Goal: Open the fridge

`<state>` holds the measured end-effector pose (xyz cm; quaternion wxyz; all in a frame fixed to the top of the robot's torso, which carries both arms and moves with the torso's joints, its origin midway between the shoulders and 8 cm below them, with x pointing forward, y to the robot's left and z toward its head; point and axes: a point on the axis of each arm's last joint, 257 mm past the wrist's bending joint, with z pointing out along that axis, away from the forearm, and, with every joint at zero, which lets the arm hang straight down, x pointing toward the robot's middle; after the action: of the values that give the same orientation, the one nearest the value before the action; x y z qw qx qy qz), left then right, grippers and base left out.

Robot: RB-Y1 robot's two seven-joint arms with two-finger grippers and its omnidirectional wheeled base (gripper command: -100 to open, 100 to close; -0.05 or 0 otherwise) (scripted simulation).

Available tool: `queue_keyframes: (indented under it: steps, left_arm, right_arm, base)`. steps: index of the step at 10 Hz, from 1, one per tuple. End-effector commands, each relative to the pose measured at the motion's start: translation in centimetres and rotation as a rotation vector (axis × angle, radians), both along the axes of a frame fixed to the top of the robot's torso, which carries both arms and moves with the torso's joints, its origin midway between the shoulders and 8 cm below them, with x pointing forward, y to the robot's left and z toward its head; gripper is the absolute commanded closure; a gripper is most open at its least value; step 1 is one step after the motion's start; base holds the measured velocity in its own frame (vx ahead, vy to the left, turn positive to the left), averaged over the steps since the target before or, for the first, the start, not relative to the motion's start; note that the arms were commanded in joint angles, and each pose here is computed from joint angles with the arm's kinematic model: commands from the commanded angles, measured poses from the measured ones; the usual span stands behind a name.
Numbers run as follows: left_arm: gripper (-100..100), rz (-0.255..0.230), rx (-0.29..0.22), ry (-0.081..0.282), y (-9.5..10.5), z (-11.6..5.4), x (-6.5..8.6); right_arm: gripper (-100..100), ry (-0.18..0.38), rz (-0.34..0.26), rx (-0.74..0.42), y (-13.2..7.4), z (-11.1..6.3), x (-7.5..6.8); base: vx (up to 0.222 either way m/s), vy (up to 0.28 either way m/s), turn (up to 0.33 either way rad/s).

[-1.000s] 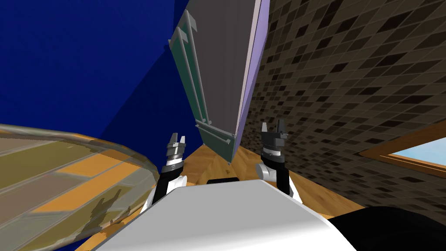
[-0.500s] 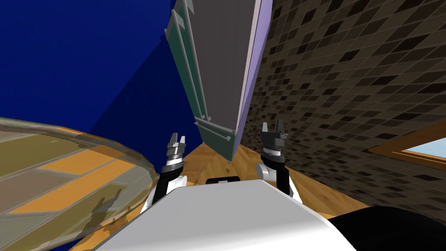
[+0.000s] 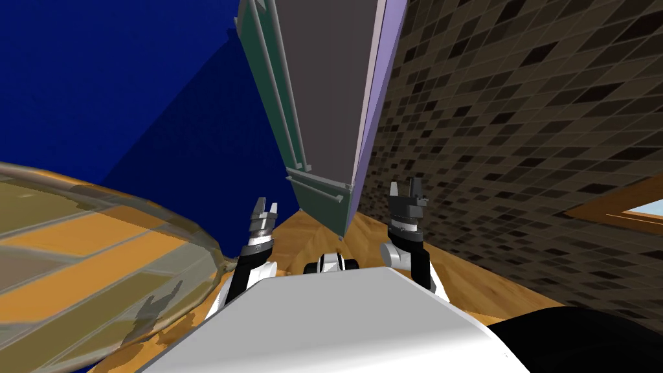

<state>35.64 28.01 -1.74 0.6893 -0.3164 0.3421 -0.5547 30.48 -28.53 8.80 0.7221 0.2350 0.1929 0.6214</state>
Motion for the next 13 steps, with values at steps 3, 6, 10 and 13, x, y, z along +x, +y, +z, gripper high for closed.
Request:
queue_keyframes:
  steps: [3,6,10,13]
  left_arm:
    - [-100,-0.057,0.072,0.096,-1.9,-3.6,2.3]
    - [-100,-0.077,0.088,0.16,-2.9,-6.3,3.8]
    - [-100,-0.106,0.111,0.256,-4.7,-10.5,5.9]
    - [-100,-0.135,0.165,0.335,-6.0,-13.9,7.1]
  right_arm:
    - [0,0.0,0.0,0.0,0.0,0.0,0.0]
    - [0,0.0,0.0,0.0,0.0,0.0,0.0]
    - [0,0.0,0.0,0.0,0.0,0.0,0.0]
    - [0,0.0,0.0,0.0,0.0,0.0,0.0]
  base:
    - [0.03,-0.053,-0.113]
    - [0.036,-0.06,-0.112]
    - [0.048,-0.067,-0.146]
    - [0.047,-0.053,-0.118]
